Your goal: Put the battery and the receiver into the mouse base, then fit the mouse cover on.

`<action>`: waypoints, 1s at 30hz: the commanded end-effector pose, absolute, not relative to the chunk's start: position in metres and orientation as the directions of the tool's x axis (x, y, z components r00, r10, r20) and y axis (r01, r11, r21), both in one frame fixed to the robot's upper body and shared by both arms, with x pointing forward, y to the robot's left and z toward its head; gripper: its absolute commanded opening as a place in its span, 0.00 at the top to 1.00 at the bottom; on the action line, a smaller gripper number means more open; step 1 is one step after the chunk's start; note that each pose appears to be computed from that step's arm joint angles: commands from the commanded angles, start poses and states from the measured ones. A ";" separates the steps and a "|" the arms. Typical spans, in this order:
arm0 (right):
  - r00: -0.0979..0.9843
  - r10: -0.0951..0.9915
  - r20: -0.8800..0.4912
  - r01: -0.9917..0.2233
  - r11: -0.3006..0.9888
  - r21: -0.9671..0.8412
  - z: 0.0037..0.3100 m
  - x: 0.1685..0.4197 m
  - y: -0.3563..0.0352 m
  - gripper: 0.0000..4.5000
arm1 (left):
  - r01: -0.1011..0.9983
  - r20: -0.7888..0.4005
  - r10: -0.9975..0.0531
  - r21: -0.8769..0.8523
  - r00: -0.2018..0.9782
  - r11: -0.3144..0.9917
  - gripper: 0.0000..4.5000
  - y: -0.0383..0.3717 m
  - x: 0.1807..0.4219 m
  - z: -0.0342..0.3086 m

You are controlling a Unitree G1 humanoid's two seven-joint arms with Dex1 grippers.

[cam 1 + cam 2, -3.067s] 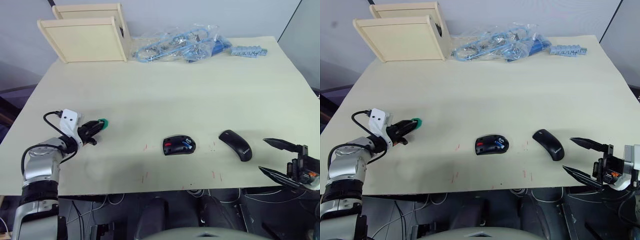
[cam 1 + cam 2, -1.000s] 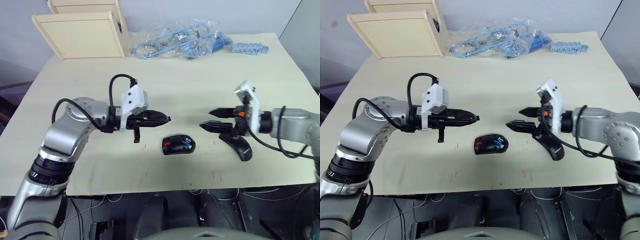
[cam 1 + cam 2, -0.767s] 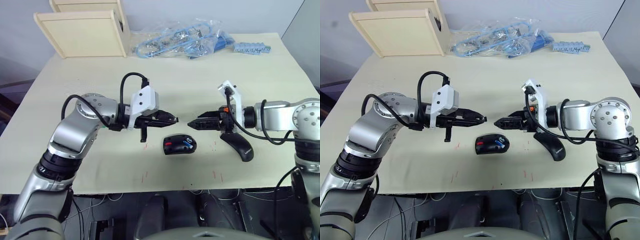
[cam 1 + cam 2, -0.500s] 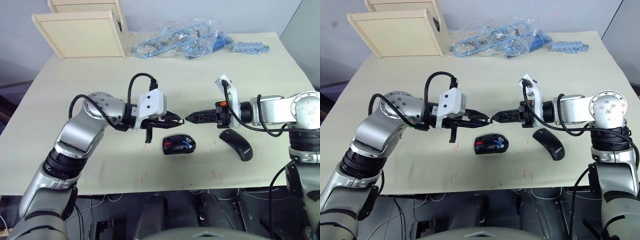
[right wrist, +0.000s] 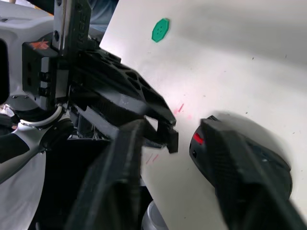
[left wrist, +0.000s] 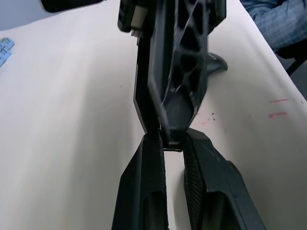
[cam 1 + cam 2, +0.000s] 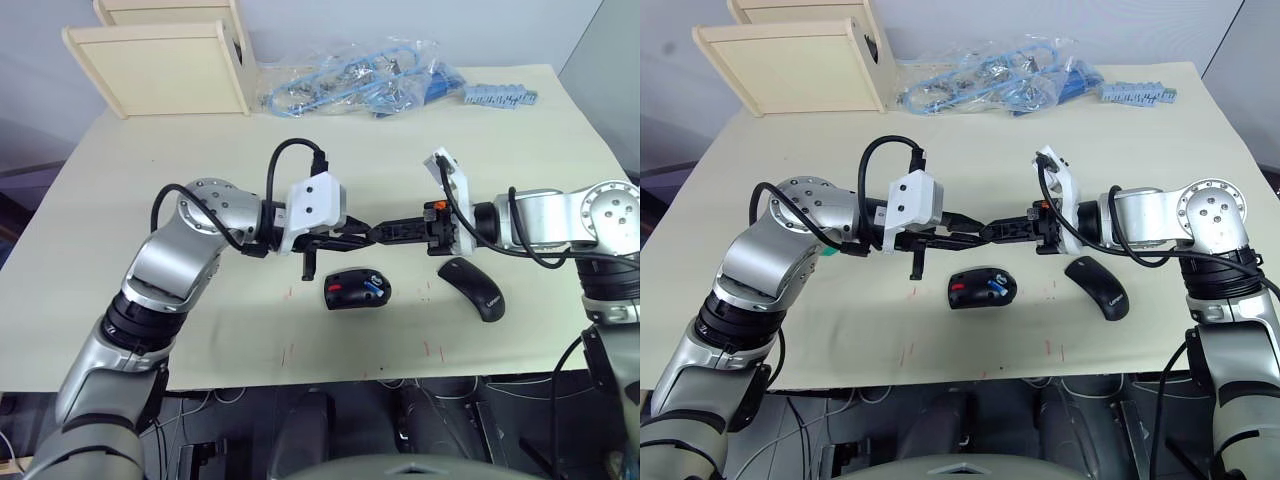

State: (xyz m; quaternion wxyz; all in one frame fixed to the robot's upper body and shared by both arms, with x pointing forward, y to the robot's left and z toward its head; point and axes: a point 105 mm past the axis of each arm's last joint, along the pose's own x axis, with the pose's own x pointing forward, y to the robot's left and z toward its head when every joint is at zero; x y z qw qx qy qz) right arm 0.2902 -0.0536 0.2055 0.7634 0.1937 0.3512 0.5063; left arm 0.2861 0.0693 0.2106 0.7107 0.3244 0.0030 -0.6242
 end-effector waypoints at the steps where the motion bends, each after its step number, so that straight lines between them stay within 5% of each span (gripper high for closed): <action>1: 0.244 0.921 -0.302 -0.660 0.386 0.645 0.219 0.289 -0.053 0.67 | 0.864 -0.397 -0.889 0.504 0.228 -0.003 0.99 0.066 0.284 0.220; 24: 0.240 0.925 -0.296 -0.661 0.378 0.648 0.218 0.287 -0.054 0.67 | 0.860 -0.405 -0.882 0.510 0.240 0.000 0.99 0.068 0.285 0.219; 28: 0.238 0.925 -0.295 -0.660 0.377 0.650 0.218 0.287 -0.054 0.95 | 0.861 -0.404 -0.883 0.509 0.239 0.000 0.99 0.067 0.285 0.219; 30: 0.236 0.926 -0.295 -0.661 0.376 0.650 0.218 0.286 -0.054 0.98 | 0.861 -0.404 -0.883 0.509 0.239 0.000 0.99 0.067 0.285 0.219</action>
